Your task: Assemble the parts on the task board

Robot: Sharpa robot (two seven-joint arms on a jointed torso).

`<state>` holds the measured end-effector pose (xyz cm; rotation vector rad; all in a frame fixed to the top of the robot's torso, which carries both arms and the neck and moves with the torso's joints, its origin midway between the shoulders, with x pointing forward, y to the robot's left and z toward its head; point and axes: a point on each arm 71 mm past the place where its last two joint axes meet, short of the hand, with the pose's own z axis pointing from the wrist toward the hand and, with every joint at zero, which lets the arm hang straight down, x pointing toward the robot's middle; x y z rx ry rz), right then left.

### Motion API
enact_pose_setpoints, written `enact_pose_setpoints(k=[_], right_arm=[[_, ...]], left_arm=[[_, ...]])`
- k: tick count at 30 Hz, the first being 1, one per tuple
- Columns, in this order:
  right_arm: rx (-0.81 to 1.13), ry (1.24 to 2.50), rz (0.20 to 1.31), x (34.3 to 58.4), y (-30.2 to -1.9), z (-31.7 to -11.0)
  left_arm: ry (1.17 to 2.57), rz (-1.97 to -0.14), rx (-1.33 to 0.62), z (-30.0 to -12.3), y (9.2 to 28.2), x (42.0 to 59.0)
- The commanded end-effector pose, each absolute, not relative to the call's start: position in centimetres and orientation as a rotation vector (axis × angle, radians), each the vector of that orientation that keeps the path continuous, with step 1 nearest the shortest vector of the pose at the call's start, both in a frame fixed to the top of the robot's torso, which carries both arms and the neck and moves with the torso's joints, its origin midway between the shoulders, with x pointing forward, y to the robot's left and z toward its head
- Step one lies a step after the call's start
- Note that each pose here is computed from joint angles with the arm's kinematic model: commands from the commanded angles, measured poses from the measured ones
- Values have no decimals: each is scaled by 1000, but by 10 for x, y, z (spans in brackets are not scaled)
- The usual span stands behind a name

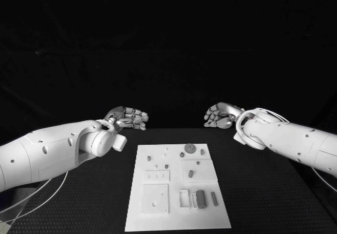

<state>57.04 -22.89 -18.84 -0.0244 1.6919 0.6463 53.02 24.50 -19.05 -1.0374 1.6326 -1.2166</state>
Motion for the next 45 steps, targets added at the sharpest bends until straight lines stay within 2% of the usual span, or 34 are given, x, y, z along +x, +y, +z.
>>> enact_pose_setpoints(k=[1,10,20,28,45], right_arm=[[-266,1685,511,569,-216,-191],[-411,1718,415,566,-191,-198],[-499,1769,422,551,-174,-206],[-526,1789,411,550,-168,-218],[-533,1794,392,550,-163,-227]], left_arm=[[1656,-1273,-975,-182,236,524],[1655,-1306,-947,-169,227,516],[1658,-1310,-948,-168,226,514],[1657,-1314,-945,-166,226,514],[1657,-1321,-937,-160,226,513]])
